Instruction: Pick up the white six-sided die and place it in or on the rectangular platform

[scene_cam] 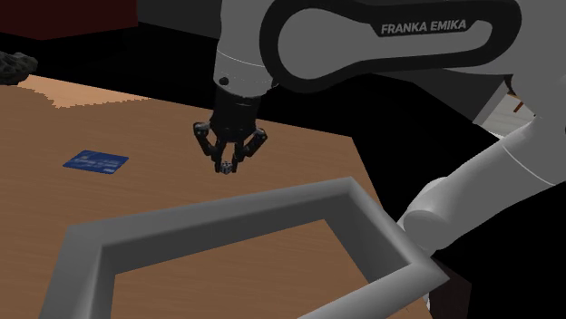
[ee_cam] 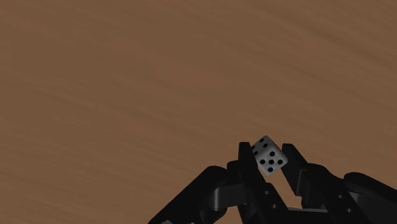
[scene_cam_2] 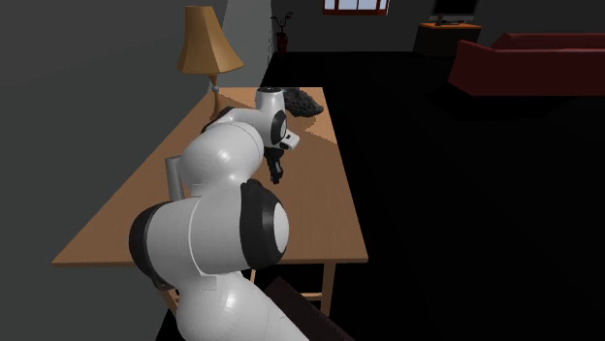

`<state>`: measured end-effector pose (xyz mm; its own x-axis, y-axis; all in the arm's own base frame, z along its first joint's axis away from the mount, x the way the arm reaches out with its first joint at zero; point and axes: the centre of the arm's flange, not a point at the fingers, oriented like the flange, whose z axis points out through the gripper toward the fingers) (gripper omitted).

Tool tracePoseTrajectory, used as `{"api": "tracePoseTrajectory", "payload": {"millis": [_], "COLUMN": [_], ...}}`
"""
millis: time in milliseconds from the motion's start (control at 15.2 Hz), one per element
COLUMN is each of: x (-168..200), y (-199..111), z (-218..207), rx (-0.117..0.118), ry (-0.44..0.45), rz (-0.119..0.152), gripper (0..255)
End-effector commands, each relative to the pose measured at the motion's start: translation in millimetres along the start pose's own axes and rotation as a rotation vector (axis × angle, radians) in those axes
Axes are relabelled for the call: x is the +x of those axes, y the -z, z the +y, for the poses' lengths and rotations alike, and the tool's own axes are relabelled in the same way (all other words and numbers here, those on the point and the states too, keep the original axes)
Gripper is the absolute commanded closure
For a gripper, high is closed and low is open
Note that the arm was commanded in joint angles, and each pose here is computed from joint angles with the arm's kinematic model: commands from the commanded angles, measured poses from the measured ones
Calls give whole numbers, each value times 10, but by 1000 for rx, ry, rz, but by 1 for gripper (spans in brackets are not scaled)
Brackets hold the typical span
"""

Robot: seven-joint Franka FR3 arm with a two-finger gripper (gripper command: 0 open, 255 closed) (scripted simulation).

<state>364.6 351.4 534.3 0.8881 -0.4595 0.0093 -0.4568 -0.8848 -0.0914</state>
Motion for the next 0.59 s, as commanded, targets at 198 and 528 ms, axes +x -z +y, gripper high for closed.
{"api": "tracePoseTrajectory", "payload": {"millis": [198,528], "x": [-12,-9], "y": [-22,241], "z": [-26,-50], "rx": [12,12], "ry": [2,2], "rz": [1,1], "gripper": [255,255]}}
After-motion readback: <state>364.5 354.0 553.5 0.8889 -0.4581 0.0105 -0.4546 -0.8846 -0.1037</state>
